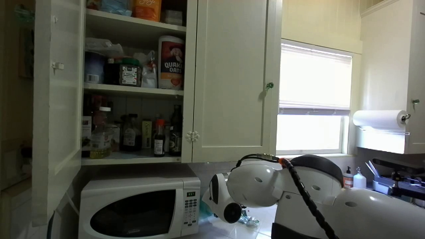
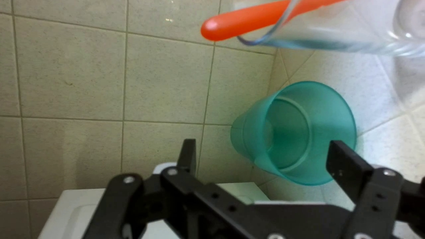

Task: Move the blue cup forward

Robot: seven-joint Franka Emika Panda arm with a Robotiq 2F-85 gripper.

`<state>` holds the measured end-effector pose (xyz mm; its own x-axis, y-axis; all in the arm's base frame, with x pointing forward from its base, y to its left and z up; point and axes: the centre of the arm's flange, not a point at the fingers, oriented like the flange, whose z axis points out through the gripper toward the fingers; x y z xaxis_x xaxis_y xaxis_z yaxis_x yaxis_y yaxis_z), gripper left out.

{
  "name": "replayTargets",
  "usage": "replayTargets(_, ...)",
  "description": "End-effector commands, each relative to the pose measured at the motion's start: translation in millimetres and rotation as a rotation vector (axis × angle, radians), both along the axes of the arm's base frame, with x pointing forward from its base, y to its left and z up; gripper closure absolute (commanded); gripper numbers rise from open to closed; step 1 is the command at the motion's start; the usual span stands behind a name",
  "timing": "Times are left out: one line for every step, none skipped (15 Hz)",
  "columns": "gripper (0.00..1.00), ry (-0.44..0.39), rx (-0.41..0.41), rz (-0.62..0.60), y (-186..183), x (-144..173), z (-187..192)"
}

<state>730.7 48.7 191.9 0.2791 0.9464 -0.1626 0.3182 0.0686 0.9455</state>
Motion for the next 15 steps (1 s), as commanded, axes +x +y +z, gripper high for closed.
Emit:
replayTargets(0.00, 0.010, -0.021, -0.013, -16, 28, -15)
replayTargets(0.00, 0.004, -0.031, -0.023, -19, 30, -17)
replayTargets(0.00, 0.002, -0.038, -0.033, -24, 30, -17)
replayTargets(0.00, -0.002, -0.039, -0.039, -29, 30, -18)
replayTargets(0.00, -0.007, -0.045, -0.043, -33, 33, -20)
replayTargets(0.00, -0.010, -0.053, -0.047, -37, 34, -21)
replayTargets(0.00, -0.011, -0.059, -0.047, -39, 36, -22)
replayTargets(0.00, -0.013, -0.061, -0.043, -41, 39, -22)
replayTargets(0.00, -0.011, -0.065, -0.034, -40, 42, -22)
replayTargets(0.00, -0.014, -0.070, -0.021, -40, 45, -22)
replayTargets(0.00, -0.017, -0.078, -0.018, -39, 48, -22)
replayTargets(0.00, -0.023, -0.080, -0.012, -37, 51, -22)
replayTargets(0.00, -0.028, -0.081, -0.010, -37, 52, -20)
replayTargets(0.00, -0.030, -0.078, -0.004, -36, 54, -20)
replayTargets(0.03, -0.030, -0.071, 0.001, -36, 55, -21)
